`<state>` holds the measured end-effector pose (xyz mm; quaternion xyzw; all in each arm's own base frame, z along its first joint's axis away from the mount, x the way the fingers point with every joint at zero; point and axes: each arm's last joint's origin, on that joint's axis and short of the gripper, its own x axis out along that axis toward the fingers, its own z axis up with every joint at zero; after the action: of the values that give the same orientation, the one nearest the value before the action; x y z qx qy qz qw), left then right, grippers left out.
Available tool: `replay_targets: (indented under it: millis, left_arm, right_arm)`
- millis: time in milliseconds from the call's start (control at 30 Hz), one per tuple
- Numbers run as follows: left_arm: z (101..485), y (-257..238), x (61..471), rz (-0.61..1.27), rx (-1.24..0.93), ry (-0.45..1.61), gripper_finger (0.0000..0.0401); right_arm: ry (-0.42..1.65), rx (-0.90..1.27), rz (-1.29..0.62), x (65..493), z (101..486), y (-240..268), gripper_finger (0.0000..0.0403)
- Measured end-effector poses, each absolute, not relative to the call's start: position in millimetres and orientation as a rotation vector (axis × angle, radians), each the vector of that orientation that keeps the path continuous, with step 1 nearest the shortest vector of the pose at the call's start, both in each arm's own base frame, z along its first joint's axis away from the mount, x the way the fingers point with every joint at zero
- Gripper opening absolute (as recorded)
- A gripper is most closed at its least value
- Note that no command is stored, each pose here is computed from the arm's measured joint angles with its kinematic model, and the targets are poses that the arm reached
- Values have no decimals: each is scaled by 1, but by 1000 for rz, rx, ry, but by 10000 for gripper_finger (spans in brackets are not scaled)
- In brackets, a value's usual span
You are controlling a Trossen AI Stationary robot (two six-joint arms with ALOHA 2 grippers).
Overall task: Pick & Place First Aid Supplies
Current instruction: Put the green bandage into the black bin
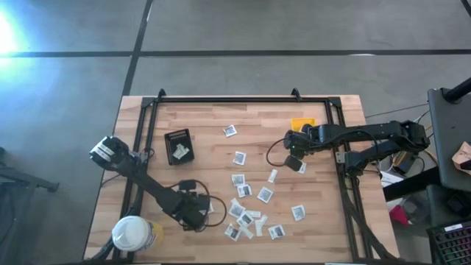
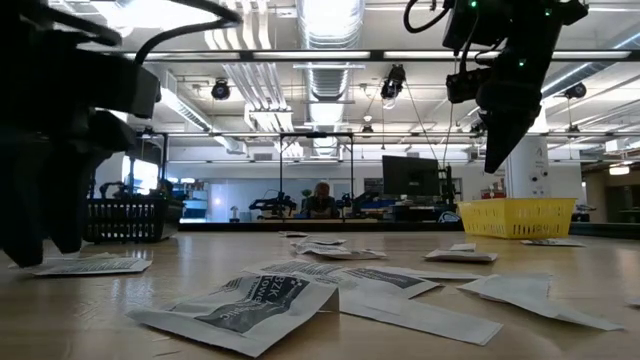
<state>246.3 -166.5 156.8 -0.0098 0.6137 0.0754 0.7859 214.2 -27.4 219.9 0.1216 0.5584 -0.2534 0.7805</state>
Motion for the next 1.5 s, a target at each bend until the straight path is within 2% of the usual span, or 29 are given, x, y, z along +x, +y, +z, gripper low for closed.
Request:
replay_targets:
  millis: [367,900,1300,1500]
  left_arm:
    - [144,-161,240,162,-26,1325,145]
    - [139,-160,239,152,-60,1342,65]
    - [153,-167,247,111,-89,1348,52]
    - [159,-170,250,82,-112,1347,28]
  right_arm:
    - [1203,266,-549,214,220,-27,56]
    - [1192,272,-543,216,220,-27,57]
    - [1188,272,-542,216,220,-27,57]
    - [1188,272,-542,216,220,-27,57]
